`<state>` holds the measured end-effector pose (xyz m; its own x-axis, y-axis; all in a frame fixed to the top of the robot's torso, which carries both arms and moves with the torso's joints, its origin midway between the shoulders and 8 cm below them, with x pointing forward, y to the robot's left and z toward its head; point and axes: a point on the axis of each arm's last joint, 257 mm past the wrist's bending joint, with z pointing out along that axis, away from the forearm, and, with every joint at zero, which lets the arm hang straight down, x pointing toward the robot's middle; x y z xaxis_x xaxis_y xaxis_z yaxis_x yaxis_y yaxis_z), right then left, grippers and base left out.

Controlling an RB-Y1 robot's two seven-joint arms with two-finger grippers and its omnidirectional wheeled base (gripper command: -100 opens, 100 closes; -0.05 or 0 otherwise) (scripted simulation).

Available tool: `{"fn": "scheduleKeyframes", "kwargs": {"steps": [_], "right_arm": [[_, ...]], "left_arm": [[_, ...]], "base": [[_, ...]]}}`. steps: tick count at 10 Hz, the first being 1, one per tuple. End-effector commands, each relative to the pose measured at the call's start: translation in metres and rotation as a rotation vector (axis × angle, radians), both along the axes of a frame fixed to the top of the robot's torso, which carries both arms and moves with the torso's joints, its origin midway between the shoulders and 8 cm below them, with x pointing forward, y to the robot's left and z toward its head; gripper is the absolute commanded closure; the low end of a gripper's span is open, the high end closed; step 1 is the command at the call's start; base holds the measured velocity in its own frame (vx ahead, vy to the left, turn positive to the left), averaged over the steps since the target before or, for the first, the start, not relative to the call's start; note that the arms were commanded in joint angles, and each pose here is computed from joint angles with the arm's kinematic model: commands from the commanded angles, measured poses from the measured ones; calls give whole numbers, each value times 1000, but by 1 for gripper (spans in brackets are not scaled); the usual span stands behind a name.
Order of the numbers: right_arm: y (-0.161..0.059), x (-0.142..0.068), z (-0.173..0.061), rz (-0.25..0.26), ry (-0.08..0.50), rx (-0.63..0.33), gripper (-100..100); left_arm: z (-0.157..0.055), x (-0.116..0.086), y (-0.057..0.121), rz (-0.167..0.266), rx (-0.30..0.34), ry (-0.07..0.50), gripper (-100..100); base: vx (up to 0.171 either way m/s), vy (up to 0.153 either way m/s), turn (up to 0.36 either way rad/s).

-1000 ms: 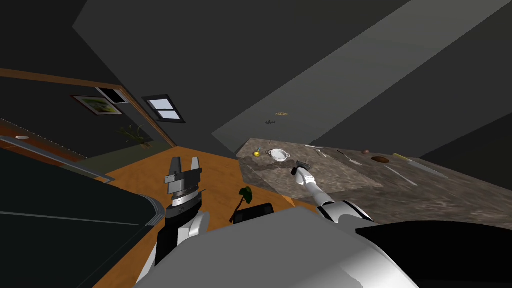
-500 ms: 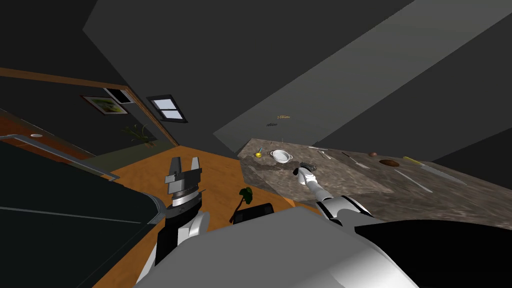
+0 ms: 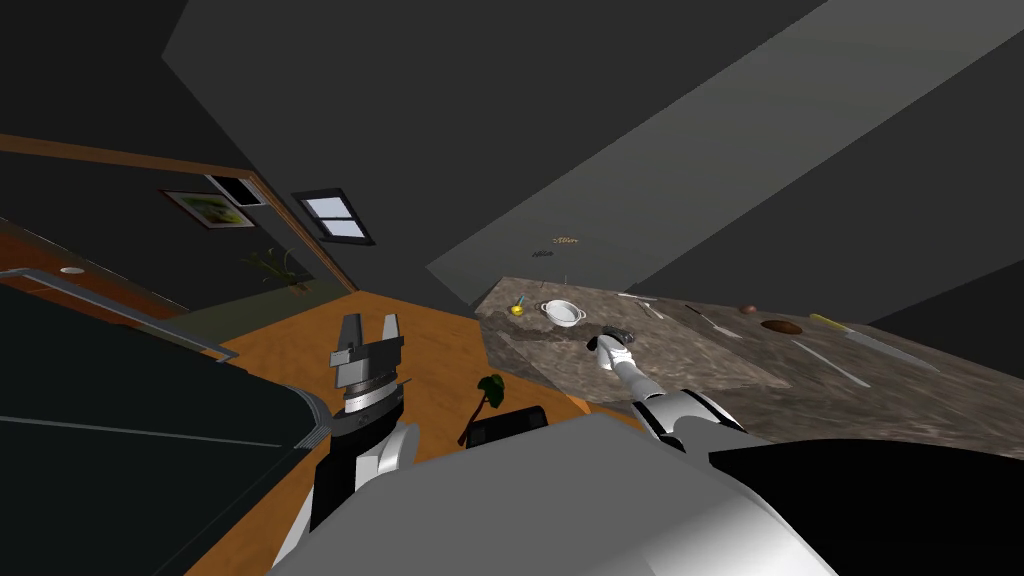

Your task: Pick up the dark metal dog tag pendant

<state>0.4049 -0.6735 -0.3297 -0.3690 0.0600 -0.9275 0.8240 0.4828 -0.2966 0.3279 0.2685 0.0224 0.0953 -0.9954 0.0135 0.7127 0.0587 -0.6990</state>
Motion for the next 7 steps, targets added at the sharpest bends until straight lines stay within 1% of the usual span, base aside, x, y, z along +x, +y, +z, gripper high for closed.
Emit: {"fn": "scheduleKeyframes", "kwargs": {"steps": [1, 4, 5, 6, 7], "right_arm": [[0, 0, 0, 0, 0, 0, 100], [-1, -1, 1, -5, -4, 0, 100], [-1, -1, 1, -5, -4, 0, 0], [-1, -1, 1, -5, -4, 0, 100], [-1, -1, 1, -5, -4, 0, 0]], "left_arm": [[0, 0, 0, 0, 0, 0, 0], [0, 0, 0, 0, 0, 0, 0], [0, 0, 0, 0, 0, 0, 0], [0, 0, 0, 0, 0, 0, 0], [0, 0, 0, 0, 0, 0, 0]], "base": [[0, 0, 0], [0, 0, 0], [0, 0, 0], [0, 0, 0], [0, 0, 0]]}}
